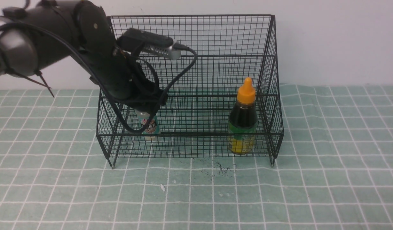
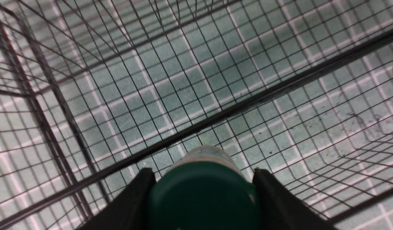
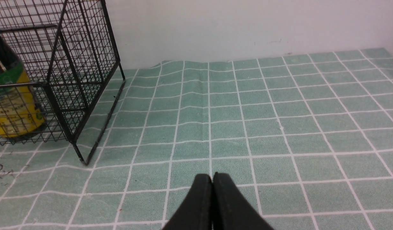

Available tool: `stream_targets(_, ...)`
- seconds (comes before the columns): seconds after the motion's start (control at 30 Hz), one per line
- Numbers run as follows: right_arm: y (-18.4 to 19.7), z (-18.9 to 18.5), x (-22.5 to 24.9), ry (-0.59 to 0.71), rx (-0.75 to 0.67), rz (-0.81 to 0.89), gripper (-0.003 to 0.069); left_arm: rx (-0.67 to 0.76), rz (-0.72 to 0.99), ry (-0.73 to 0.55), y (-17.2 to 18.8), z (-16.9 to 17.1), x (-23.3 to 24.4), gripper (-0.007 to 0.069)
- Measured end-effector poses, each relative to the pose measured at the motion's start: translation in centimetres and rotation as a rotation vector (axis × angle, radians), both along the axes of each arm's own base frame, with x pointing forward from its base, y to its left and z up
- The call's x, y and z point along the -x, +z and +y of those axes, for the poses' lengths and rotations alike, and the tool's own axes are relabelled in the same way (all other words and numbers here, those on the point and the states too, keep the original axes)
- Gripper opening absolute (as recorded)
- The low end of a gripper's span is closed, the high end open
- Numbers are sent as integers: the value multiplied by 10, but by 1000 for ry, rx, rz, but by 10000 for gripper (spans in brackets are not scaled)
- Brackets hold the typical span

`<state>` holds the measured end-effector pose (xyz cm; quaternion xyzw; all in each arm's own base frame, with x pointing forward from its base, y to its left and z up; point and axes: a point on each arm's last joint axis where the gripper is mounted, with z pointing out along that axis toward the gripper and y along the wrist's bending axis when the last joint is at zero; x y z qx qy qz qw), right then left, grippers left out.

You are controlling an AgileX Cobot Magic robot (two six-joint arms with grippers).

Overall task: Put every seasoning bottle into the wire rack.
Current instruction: Use the left arm to put the condiment bottle back on the shelf

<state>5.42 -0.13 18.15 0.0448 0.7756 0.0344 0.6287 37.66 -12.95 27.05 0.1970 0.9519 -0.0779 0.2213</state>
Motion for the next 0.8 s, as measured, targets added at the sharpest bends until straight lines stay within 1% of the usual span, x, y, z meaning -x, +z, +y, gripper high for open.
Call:
stream_targets(0.17, 0, 0, 0, 0, 0, 0, -14, -16, 54, -3, -15, -1, -3, 342)
stream_targets(0.3, 0, 0, 0, 0, 0, 0, -14, -24, 82, -6, -19, -1, -2, 401)
stream_targets(0.33, 0, 0, 0, 0, 0, 0, -14, -26, 88, -6, -19, -1, -2, 433)
stream_targets(0.4, 0, 0, 0, 0, 0, 0, -14, -27, 90, -7, -19, -1, -2, 472)
stream_targets(0.57, 0, 0, 0, -1, 0, 0, -14, -29, 95, -10, -15, -1, -1, 488)
stream_targets(0.6, 0, 0, 0, -1, 0, 0, -14, -28, 94, -12, -10, -1, -1, 488)
stream_targets(0.7, 0, 0, 0, -1, 0, 0, -14, -13, 56, -16, 23, -1, 2, 463)
stream_targets(0.8, 0, 0, 0, -1, 0, 0, -14, 12, 7, -8, 60, 1, 10, 391)
